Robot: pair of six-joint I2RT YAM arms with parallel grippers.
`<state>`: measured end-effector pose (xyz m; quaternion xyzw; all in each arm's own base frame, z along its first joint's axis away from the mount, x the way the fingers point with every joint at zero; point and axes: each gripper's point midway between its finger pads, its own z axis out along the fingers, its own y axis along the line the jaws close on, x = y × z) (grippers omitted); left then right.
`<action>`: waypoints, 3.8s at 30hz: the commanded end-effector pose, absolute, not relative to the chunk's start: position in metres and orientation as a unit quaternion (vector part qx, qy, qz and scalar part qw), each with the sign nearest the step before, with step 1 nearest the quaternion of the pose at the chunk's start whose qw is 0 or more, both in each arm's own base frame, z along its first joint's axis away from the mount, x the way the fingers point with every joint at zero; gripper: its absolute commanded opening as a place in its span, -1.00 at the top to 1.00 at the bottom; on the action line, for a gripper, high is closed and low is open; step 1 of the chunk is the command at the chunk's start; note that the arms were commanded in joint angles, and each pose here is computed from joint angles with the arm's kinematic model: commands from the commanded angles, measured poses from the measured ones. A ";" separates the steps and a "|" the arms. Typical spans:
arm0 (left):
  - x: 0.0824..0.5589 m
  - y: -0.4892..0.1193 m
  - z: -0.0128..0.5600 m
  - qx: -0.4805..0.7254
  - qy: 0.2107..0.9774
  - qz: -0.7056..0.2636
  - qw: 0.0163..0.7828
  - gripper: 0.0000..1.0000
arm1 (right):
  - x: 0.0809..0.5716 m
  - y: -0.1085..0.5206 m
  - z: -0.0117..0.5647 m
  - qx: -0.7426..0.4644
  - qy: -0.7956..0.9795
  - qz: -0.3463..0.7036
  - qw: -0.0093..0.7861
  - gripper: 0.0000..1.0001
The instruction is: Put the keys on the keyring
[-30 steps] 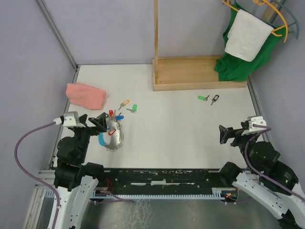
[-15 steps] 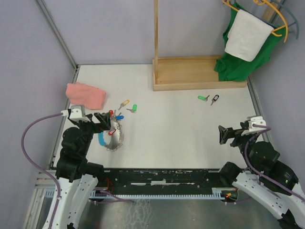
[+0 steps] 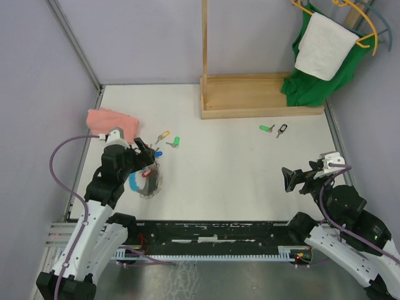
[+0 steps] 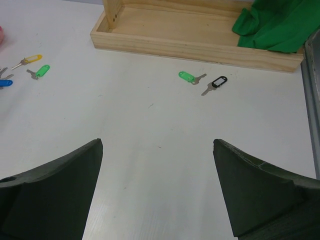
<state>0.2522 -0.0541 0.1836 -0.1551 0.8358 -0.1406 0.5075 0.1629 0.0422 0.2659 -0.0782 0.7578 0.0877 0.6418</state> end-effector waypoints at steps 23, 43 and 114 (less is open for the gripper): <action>0.275 -0.064 0.049 -0.299 0.849 -0.157 0.408 -0.83 | 0.155 0.061 0.276 -0.119 0.747 0.135 0.640 -1.00; 0.294 -0.103 0.031 -0.189 0.901 -0.142 0.365 -0.81 | 0.155 0.062 0.274 -0.122 0.749 0.135 0.638 -1.00; 0.258 -0.182 0.054 0.055 0.916 -0.086 0.389 -0.88 | 0.295 0.307 0.094 -0.252 0.880 0.232 0.329 -0.29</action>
